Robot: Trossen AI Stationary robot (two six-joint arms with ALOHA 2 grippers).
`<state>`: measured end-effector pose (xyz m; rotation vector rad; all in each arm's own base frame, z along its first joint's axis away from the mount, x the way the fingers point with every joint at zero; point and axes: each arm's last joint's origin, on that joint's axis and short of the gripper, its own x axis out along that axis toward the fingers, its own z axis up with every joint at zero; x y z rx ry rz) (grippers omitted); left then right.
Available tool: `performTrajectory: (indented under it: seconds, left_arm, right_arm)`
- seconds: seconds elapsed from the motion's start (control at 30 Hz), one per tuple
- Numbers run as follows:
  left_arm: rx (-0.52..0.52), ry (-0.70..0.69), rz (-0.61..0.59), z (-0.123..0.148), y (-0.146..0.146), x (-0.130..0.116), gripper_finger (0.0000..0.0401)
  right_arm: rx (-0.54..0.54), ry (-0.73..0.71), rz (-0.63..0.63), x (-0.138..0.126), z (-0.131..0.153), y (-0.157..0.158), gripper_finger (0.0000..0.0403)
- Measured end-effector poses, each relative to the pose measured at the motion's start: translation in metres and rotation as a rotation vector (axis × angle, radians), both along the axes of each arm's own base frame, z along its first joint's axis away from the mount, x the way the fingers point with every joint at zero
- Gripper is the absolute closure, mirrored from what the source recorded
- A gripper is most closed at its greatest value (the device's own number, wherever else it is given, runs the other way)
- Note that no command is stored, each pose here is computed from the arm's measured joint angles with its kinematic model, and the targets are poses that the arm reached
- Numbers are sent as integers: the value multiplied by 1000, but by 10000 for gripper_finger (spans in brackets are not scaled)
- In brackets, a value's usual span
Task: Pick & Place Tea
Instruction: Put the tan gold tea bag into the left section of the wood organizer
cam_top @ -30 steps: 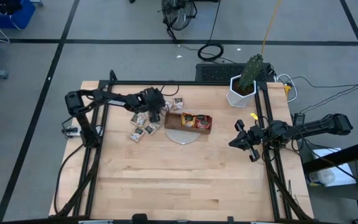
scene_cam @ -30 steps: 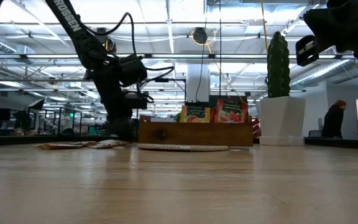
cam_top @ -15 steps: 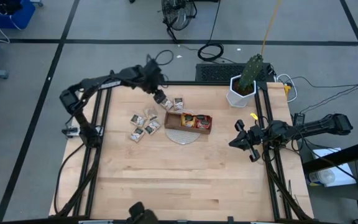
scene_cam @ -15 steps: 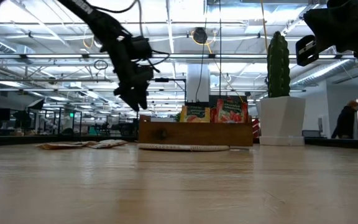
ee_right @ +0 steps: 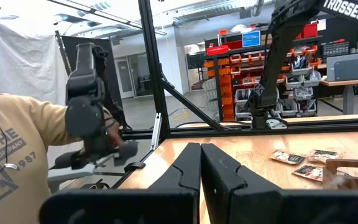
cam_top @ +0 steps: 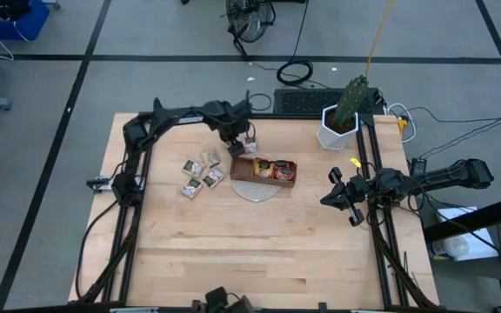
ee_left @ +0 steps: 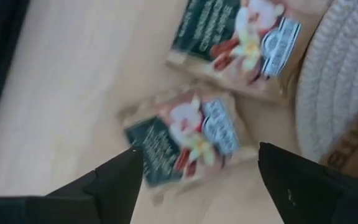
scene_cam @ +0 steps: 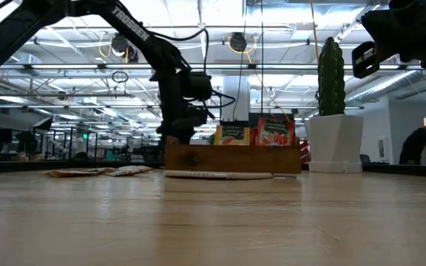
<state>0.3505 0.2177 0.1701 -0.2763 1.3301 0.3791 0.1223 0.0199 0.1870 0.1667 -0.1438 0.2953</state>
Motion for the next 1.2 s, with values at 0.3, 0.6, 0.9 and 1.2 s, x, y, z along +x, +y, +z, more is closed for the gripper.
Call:
performTrajectory:
  seconds: [0.3, 0.6, 0.9, 1.2]
  left_arm:
    - [8, 64, 38, -31, -3, 11, 109]
    - [-25, 117, 54, -29, 1, 0, 128]
    - [13, 174, 94, -31, 14, -13, 173]
    - [3, 199, 88, -32, 16, -17, 263]
  right_arm:
    - [0, 0, 0, 0, 0, 0, 403]
    - [0, 0, 0, 0, 0, 0, 403]
    - [0, 0, 0, 0, 0, 0, 403]
    - [0, 0, 0, 0, 0, 0, 403]
